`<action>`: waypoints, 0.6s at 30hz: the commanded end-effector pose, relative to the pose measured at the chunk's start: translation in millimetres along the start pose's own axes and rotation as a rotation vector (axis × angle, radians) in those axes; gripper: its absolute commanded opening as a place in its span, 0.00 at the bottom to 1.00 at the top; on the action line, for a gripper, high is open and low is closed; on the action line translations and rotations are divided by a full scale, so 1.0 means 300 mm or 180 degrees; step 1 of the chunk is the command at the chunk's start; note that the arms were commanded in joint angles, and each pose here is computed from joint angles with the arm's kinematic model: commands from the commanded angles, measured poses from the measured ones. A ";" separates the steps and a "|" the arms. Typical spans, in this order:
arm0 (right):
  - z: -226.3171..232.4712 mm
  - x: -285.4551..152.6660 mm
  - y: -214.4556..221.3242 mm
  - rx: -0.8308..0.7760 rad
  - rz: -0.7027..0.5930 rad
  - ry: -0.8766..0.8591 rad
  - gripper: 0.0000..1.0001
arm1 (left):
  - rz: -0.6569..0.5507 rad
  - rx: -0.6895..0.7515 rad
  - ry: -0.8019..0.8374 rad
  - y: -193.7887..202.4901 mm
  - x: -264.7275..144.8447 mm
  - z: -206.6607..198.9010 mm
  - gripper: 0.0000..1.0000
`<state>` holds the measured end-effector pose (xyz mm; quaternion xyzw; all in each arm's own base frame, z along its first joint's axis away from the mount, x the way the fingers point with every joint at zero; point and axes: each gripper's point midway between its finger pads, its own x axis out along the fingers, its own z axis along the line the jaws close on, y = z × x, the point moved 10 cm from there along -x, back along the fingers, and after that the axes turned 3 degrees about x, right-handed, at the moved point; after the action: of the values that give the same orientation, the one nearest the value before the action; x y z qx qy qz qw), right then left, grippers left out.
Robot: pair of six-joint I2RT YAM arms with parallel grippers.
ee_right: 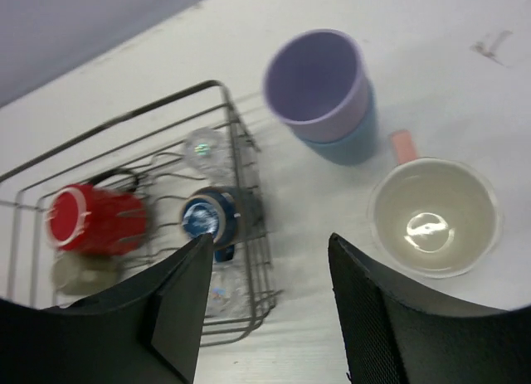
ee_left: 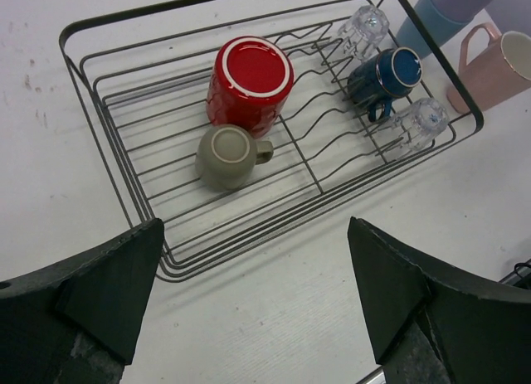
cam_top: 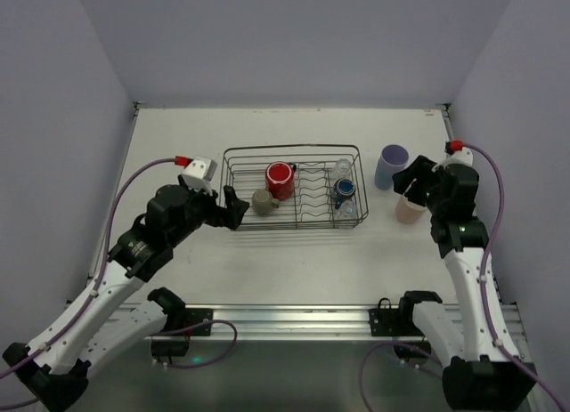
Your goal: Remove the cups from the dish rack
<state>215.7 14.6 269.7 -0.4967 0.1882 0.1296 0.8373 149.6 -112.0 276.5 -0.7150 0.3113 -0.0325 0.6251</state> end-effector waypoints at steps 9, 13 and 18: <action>0.201 -0.202 0.140 -0.0018 0.0044 -0.2059 0.63 | 0.0403 -0.0112 -0.0258 -0.009 0.260 -0.042 0.91; 0.210 -0.195 0.185 -0.0026 0.0118 -0.2316 0.63 | 0.0549 -0.0047 -0.0333 0.025 0.370 -0.039 0.89; 0.197 -0.180 0.222 -0.0072 0.0195 -0.2380 0.63 | 0.0776 0.0037 -0.0407 0.065 0.486 -0.035 0.87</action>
<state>153.5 92.4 260.6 -0.4267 -0.0737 0.3209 0.8423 231.0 -177.9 196.5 -0.6536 0.3871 0.1187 0.6395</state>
